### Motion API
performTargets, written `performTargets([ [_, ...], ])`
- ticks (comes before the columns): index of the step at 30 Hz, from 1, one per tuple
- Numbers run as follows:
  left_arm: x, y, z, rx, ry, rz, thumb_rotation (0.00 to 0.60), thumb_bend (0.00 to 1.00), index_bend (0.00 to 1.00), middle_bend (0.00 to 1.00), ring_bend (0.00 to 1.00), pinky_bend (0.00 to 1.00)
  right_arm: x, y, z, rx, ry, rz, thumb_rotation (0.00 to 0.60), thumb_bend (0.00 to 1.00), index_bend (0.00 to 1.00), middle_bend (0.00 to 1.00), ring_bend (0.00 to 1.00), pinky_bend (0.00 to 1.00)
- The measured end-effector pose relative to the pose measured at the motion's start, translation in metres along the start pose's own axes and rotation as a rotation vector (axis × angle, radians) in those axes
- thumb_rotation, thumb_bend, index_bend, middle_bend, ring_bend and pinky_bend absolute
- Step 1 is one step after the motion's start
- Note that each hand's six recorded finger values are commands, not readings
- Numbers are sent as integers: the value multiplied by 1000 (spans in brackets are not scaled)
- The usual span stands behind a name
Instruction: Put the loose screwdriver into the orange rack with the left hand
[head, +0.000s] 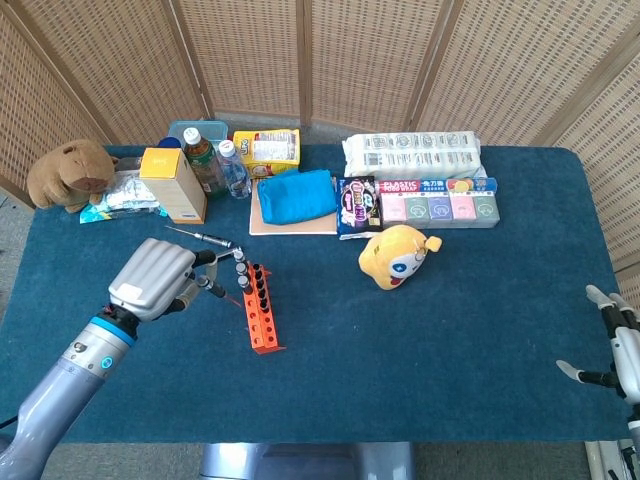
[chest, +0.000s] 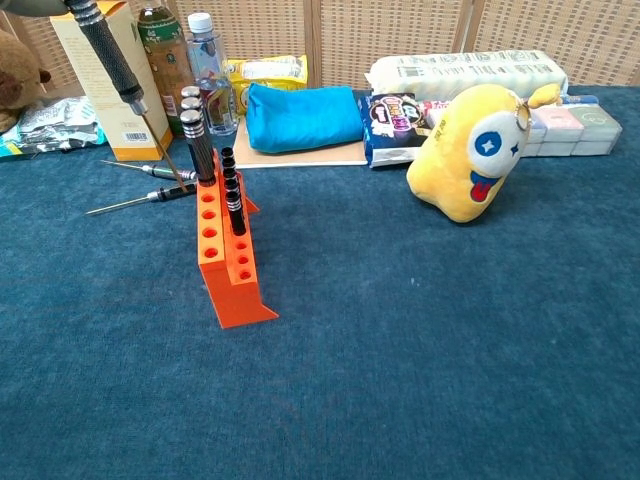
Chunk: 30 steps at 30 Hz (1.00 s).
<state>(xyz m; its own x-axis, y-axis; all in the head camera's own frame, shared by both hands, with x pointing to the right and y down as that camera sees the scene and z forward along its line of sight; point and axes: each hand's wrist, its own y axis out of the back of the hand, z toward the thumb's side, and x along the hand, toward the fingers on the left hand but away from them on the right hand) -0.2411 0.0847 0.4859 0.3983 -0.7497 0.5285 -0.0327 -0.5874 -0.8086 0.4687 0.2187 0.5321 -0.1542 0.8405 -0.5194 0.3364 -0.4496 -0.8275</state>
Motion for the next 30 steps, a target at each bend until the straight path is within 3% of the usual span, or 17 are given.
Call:
performTargets([
  [30, 18, -11, 20, 34, 38, 34, 600, 391, 527, 1000, 1000, 1000, 0, 2, -1, -9, -7, -7, 600, 45, 0, 148, 12, 0],
])
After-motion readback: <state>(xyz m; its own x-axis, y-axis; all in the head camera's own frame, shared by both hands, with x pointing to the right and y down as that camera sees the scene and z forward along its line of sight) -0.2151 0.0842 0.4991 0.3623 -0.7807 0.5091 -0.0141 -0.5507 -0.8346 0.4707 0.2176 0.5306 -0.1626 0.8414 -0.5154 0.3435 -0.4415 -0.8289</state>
